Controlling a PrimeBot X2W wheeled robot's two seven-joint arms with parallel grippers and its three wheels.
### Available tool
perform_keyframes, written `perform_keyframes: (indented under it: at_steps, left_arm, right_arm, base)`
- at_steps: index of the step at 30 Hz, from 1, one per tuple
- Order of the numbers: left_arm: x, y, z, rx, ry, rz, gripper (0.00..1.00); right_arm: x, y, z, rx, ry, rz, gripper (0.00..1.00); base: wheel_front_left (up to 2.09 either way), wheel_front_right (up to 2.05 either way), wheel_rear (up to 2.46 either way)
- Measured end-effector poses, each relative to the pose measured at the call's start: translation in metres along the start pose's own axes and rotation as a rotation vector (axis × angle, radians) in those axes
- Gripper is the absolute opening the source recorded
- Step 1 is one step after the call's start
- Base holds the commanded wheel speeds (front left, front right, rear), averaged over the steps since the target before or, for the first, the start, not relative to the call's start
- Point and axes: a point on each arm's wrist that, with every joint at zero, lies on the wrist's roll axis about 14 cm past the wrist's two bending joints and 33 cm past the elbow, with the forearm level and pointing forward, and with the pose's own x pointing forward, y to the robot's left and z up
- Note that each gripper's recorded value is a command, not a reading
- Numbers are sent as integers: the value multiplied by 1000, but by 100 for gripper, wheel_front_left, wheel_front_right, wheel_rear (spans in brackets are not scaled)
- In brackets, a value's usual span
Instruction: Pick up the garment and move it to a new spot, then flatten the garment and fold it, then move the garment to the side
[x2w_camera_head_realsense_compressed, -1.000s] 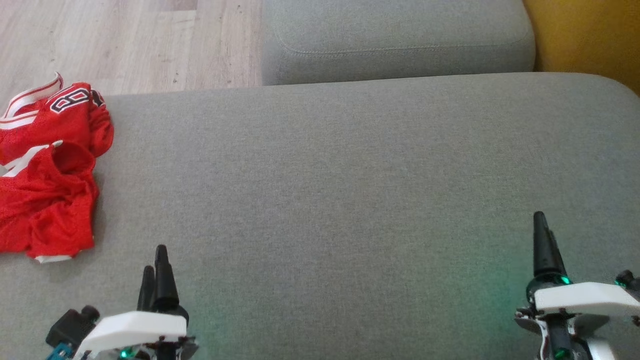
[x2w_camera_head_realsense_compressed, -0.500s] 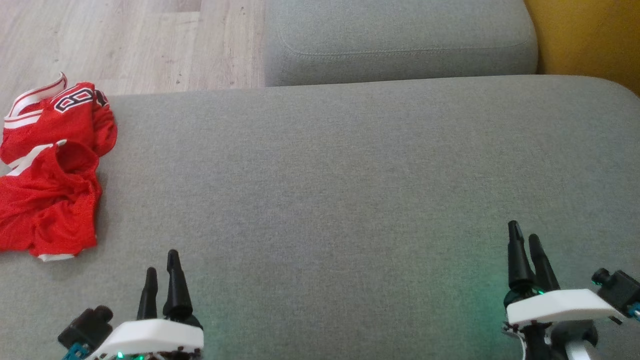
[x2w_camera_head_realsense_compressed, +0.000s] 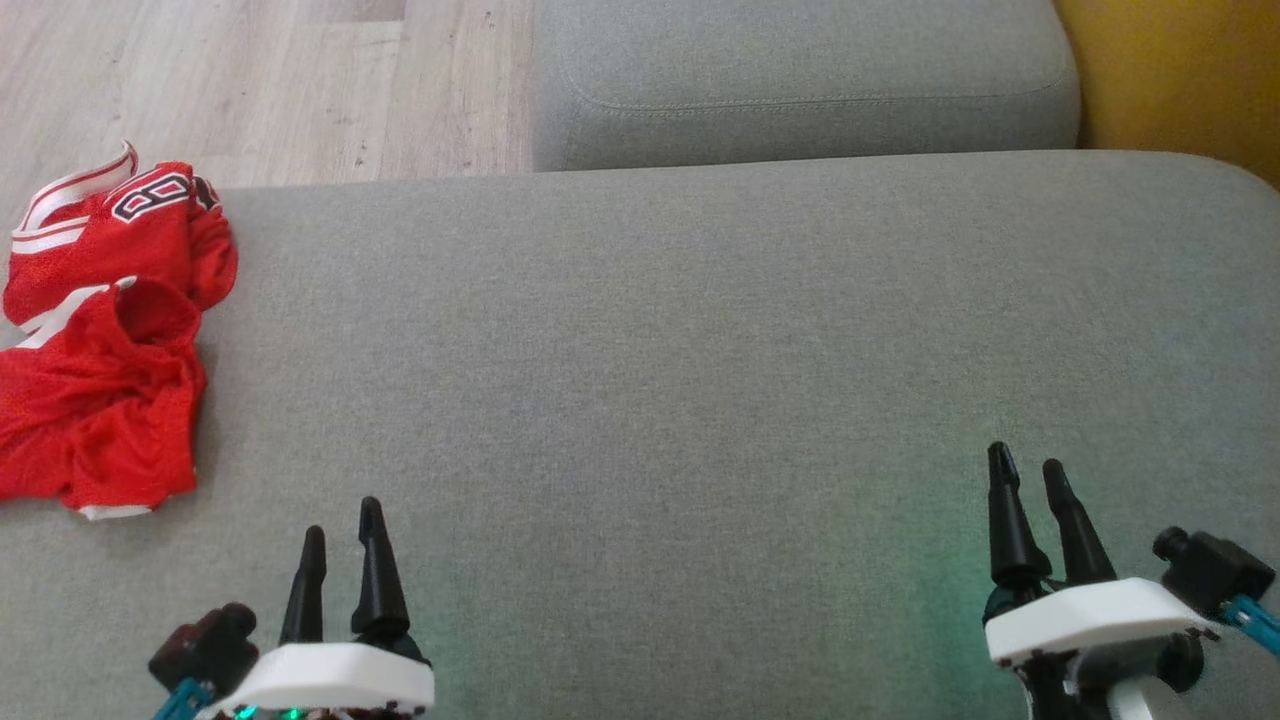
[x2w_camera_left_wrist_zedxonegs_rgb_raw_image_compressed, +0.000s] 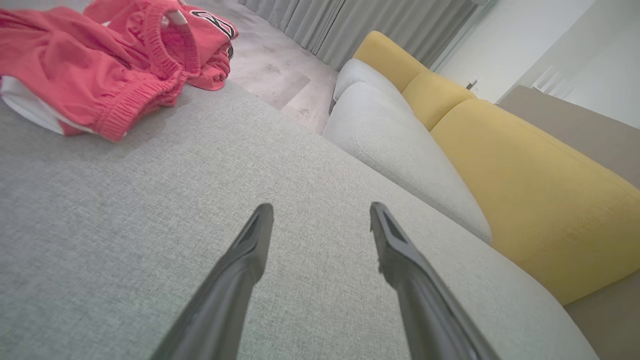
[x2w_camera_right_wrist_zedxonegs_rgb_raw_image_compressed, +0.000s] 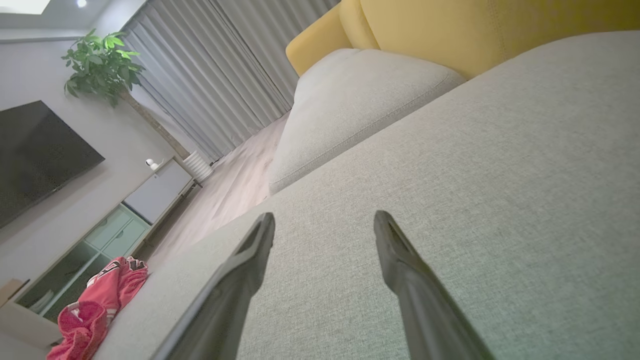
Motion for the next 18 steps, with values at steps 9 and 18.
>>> perform_keyframes:
  at_steps: [9, 18]
  left_arm:
    - [-2, -4, -5, 108, -4, -12, 100]
    - [-4, -1, -7, 206, -14, -1, 100]
  right_arm:
    - [1, 10, -3, -134, -2, 40, 100]
    - [3, 18, -6, -250, -2, 76, 100]
  base:
    - [0, 0, 0]
    - [0, 0, 0]
